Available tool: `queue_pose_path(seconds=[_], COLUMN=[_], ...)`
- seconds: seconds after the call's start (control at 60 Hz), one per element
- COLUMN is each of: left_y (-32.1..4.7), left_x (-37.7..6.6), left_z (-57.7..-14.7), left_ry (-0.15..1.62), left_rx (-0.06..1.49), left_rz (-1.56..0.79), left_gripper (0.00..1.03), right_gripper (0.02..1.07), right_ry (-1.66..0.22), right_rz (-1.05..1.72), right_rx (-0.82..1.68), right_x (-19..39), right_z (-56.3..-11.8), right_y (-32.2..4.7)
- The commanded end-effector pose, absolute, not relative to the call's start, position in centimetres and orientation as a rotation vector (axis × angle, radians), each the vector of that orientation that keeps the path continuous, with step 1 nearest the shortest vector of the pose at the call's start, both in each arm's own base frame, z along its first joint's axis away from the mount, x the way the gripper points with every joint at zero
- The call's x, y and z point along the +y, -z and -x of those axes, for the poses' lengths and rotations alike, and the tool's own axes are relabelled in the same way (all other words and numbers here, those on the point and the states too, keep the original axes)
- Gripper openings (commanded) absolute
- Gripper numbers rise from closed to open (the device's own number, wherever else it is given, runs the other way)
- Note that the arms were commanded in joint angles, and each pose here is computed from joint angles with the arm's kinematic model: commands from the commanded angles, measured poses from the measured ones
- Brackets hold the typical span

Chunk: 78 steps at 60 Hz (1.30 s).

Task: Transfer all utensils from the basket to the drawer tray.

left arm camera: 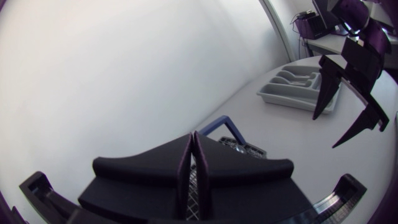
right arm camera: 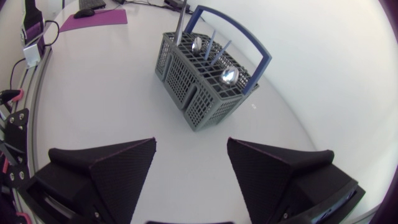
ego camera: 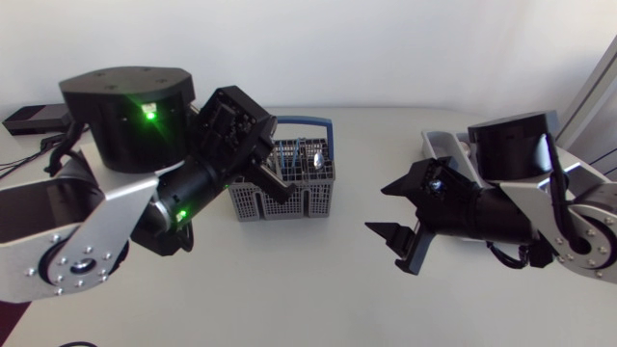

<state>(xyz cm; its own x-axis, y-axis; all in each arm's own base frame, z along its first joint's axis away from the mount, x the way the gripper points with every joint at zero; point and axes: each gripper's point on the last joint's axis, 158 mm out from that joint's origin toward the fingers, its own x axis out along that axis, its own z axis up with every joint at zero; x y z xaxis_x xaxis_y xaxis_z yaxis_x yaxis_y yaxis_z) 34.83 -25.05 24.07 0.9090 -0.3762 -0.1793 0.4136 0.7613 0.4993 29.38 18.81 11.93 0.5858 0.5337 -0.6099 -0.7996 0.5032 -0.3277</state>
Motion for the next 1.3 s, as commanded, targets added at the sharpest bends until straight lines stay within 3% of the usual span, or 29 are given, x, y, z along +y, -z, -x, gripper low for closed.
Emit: queue_pose_path(seconds=[0.0,0.483,0.55,0.717,1.0,1.283], left_y=[-27.4,-26.2,-26.1,-25.9,-25.9,-25.9], left_x=[-25.9,-29.5,-29.7,-30.2,-30.4,-30.6], left_z=[-34.4,-34.2,-34.2,-33.8,-33.6,-33.4], left_ry=[0.454,0.622,0.629,0.651,0.659,0.666], left_rx=[0.063,0.330,0.342,0.354,0.357,0.358], left_rz=[-0.413,-0.141,-0.140,-0.132,-0.128,-0.127], left_gripper=[0.03,0.03,0.03,0.03,0.03,0.03], right_gripper=[0.85,0.83,0.75,0.74,0.60,0.37], right_ry=[-0.828,-0.949,-0.962,-0.989,-1.010,-1.021], right_rz=[0.581,0.313,0.297,0.258,0.218,0.204], right_rx=[0.412,0.428,0.431,0.460,0.496,0.513], right_x=[20.0,24.9,25.5,26.6,27.8,28.6], right_z=[-29.4,-29.2,-29.3,-30.0,-31.0,-31.3], right_y=[-14.6,-19.2,-19.5,-19.8,-19.9,-19.9])
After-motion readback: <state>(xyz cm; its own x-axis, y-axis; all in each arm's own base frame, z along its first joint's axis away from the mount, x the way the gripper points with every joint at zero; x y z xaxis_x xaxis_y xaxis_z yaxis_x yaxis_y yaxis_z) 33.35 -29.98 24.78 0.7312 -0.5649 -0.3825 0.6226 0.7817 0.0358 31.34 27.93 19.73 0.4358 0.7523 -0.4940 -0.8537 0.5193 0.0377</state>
